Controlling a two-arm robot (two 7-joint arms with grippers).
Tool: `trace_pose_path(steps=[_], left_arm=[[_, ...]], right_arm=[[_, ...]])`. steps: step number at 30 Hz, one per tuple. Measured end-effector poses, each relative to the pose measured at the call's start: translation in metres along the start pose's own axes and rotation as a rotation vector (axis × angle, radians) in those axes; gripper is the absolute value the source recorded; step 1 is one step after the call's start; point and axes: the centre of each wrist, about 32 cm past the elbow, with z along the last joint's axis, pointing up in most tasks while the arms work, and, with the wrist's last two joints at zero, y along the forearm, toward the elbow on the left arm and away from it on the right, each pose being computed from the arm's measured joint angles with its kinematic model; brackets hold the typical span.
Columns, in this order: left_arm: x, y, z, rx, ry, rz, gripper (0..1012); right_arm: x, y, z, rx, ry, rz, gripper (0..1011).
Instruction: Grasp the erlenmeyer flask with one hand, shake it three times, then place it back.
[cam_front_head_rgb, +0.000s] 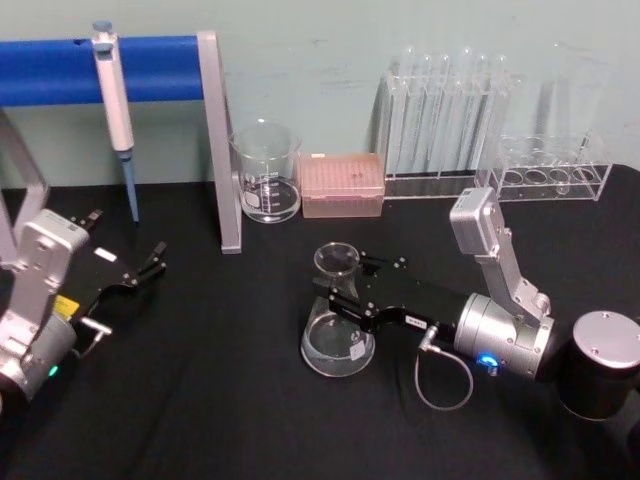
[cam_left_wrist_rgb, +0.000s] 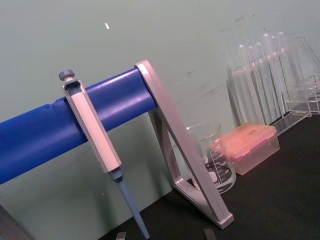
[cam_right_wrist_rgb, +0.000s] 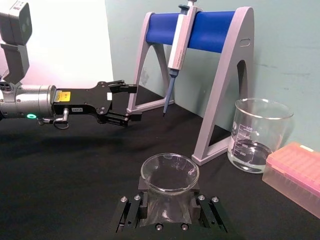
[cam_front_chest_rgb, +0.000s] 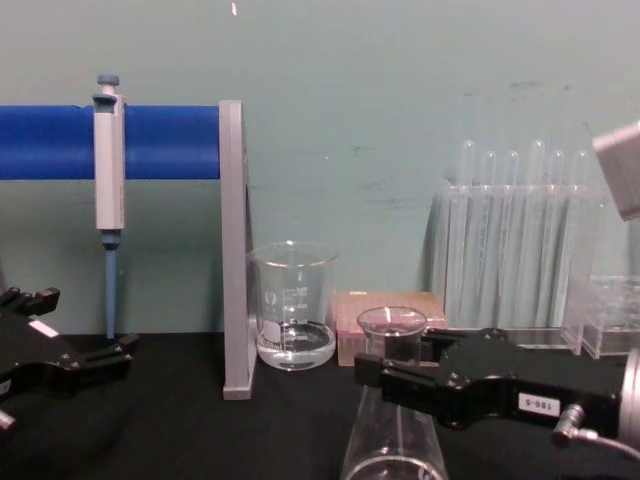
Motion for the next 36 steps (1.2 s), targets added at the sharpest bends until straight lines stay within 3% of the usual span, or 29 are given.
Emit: trace_pose_path(steps=[31,36], left_arm=[[0.0,0.0,0.0,0.0,0.0,0.0,1001],[0.0,0.0,0.0,0.0,0.0,0.0,1001]], right_arm=[[-0.0002,-0.0002,-0.0004,-0.004,0.0,-0.002,451],[-0.0007,-0.0002,-0.0016,-0.012,0.0,-0.001,563]])
